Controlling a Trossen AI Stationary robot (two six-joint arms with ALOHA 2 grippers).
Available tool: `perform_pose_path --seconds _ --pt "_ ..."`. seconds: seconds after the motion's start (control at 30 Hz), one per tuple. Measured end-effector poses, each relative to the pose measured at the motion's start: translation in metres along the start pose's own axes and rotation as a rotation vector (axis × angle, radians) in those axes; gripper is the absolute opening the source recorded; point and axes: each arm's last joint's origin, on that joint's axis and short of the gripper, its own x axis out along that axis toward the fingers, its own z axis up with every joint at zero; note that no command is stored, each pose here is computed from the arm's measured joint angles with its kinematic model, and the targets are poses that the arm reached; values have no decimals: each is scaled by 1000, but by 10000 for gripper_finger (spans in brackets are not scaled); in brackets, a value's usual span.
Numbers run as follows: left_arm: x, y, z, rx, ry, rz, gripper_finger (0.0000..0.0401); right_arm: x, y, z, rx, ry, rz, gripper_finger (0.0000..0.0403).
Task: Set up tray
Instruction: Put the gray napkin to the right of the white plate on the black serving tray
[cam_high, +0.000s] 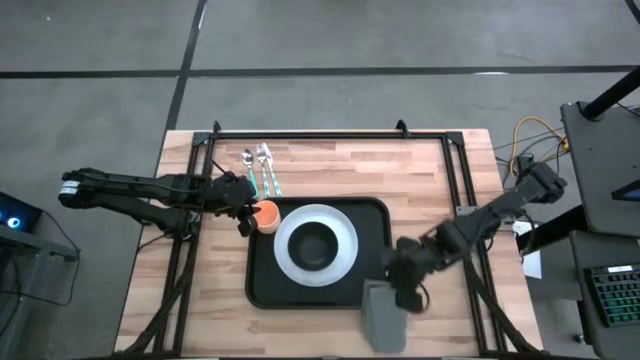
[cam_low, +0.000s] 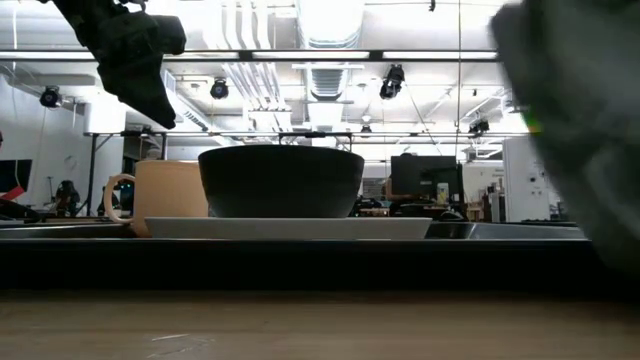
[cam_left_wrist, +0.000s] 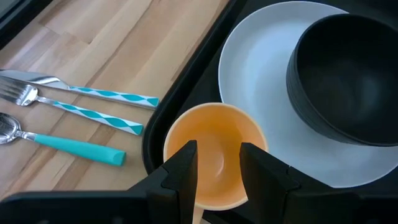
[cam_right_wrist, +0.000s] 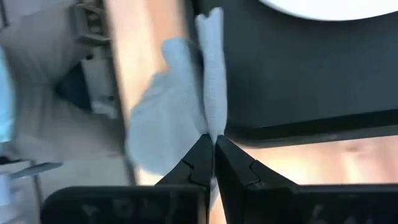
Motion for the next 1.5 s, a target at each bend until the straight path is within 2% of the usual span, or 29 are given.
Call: perform_pose_path --seconds 0.27,0.47,0.6,0.77,0.93,1.07,1.3,1.5 --pt "4 -1 0 5 14 8 102 -1 -60 16 -2 -50 -101 8" --pt "13 -4 0 18 53 29 102 -12 -87 39 -9 -115 -137 8" --pt "23 -7 -1 31 94 48 102 -12 -102 53 39 -176 -132 8" --pt "36 -11 -2 58 152 56 102 -2 -120 58 128 -136 -149 8" --pt "38 -15 4 62 99 26 102 8 -146 57 197 -98 -206 8" --pt "31 -16 9 42 26 -10 102 12 -167 53 243 -99 -302 8" --pt "26 -15 10 37 6 -21 102 11 -182 54 270 -131 -294 9" --pt "25 -16 10 40 8 -27 102 -3 -170 66 198 -142 -164 40"
